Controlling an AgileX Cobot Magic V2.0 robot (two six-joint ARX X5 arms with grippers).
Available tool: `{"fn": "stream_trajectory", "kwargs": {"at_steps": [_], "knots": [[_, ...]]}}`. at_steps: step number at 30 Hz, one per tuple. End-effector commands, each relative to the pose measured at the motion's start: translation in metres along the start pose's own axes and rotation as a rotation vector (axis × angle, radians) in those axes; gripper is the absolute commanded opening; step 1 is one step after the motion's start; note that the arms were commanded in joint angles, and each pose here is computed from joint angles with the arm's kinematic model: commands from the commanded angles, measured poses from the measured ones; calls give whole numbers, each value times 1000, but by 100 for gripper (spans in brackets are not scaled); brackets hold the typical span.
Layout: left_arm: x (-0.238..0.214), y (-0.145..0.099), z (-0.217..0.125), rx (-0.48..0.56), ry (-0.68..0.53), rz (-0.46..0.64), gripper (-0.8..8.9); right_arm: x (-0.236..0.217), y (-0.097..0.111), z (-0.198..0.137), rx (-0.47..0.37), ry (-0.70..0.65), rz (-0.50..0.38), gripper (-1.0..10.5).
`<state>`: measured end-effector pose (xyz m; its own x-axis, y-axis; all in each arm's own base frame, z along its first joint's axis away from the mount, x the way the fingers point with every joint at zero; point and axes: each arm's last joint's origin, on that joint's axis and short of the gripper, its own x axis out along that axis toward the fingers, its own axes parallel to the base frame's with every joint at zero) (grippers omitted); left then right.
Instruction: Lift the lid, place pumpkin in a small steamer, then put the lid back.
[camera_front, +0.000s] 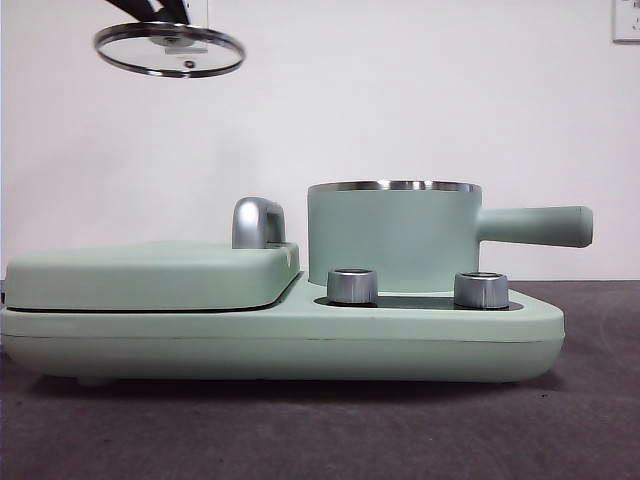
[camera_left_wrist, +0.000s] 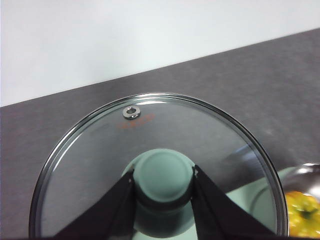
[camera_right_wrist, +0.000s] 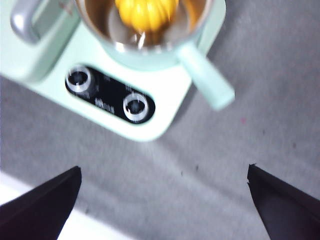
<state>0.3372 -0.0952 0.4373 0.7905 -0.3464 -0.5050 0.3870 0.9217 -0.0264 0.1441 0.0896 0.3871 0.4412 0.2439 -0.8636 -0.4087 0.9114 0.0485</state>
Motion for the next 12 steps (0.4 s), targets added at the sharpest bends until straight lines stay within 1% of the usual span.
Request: {"fn": "stream_trajectory", "kwargs": {"at_steps": [1, 7, 9, 12], "knots": [[-8, -12, 9, 14, -47, -34, 17, -7, -4, -30, -9, 14, 0, 545], [-3, -42, 4, 54, -12, -114, 17, -15, -10, -71, 50, -302, 69, 545], [1, -52, 0, 67, 5, -147, 17, -17, -12, -84, 65, -371, 83, 545], [9, -67, -8, 89, 26, -187, 17, -22, -15, -101, 86, -428, 87, 545]]}}
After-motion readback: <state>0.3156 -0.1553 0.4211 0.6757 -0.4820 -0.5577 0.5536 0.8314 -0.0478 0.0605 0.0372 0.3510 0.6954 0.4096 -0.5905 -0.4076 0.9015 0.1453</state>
